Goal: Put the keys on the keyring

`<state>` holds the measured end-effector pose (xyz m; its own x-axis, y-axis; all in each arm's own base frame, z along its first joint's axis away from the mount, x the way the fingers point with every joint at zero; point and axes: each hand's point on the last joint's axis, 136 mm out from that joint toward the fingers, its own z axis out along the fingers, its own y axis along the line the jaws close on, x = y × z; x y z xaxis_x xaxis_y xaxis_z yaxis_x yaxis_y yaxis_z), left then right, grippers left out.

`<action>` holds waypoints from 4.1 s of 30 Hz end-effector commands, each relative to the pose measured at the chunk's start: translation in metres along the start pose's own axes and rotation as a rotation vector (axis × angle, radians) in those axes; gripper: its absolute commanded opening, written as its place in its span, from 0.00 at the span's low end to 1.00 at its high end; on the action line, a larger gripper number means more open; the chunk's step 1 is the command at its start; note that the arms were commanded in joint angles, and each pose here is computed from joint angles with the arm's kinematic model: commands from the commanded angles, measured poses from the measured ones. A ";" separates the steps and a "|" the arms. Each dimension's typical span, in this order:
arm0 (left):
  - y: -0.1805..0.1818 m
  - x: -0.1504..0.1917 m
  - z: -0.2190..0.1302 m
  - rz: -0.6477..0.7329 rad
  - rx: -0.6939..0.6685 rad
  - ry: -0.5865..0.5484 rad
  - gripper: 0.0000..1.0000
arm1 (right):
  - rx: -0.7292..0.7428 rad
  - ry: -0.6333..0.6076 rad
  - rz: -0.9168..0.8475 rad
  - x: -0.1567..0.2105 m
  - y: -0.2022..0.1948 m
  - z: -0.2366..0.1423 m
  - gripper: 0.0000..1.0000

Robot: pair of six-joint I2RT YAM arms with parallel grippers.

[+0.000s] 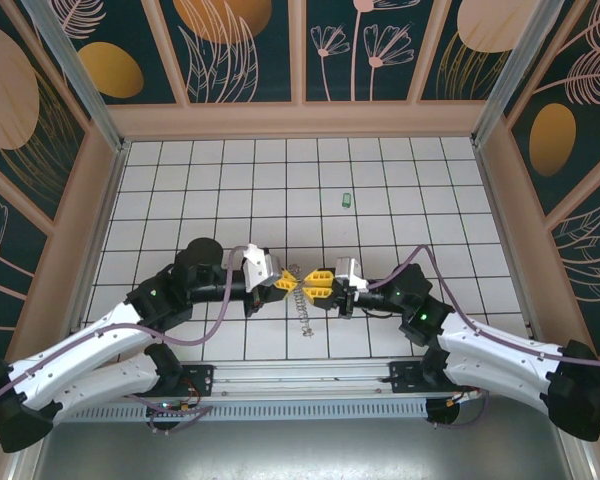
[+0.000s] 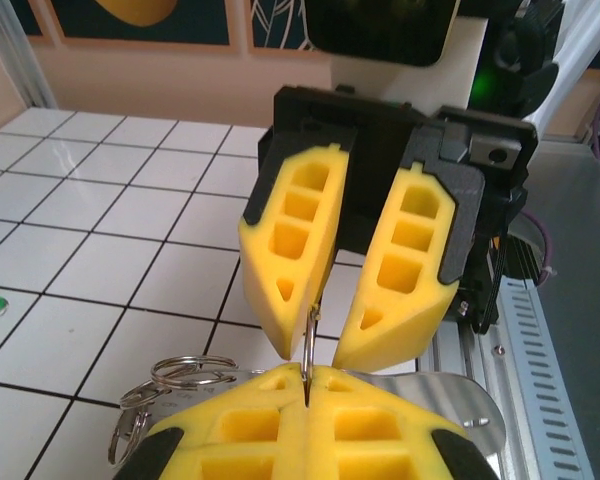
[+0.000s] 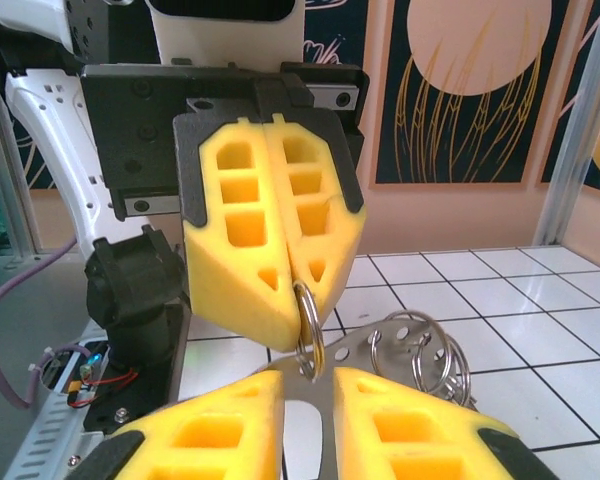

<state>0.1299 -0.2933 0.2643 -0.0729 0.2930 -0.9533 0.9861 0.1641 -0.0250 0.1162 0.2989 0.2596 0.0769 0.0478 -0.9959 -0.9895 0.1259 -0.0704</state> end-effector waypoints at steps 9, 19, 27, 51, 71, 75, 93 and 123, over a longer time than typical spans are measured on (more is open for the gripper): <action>0.003 -0.011 0.000 0.039 -0.011 0.001 0.00 | 0.023 -0.024 -0.053 -0.018 -0.004 0.001 0.17; 0.002 -0.011 0.000 0.036 -0.004 0.005 0.00 | 0.019 -0.017 -0.054 -0.017 -0.005 0.004 0.10; 0.002 -0.012 0.000 0.037 -0.002 0.002 0.00 | 0.020 0.006 -0.050 -0.014 -0.007 0.007 0.10; -0.011 -0.029 -0.011 0.042 0.033 -0.159 0.16 | -0.029 -0.106 -0.048 -0.031 0.005 -0.001 0.00; -0.016 -0.028 -0.009 0.025 0.067 -0.203 0.21 | -0.100 -0.230 -0.012 -0.045 0.016 -0.003 0.00; -0.017 -0.028 -0.008 0.024 0.075 -0.210 0.21 | -0.102 -0.229 -0.009 -0.044 0.016 -0.003 0.00; -0.013 -0.028 -0.008 0.033 0.052 -0.213 0.00 | -0.060 -0.200 0.008 -0.040 0.008 0.000 0.10; 0.030 0.003 -0.007 -0.074 -0.200 -0.178 0.00 | 0.881 0.452 0.346 0.061 -0.255 -0.092 0.66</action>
<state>0.1546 -0.2822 0.2482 -0.1187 0.1735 -0.9777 0.9377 0.3435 -0.0528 0.3506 0.1845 0.2254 -0.3580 -0.1031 -0.9280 -0.5407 0.8331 0.1161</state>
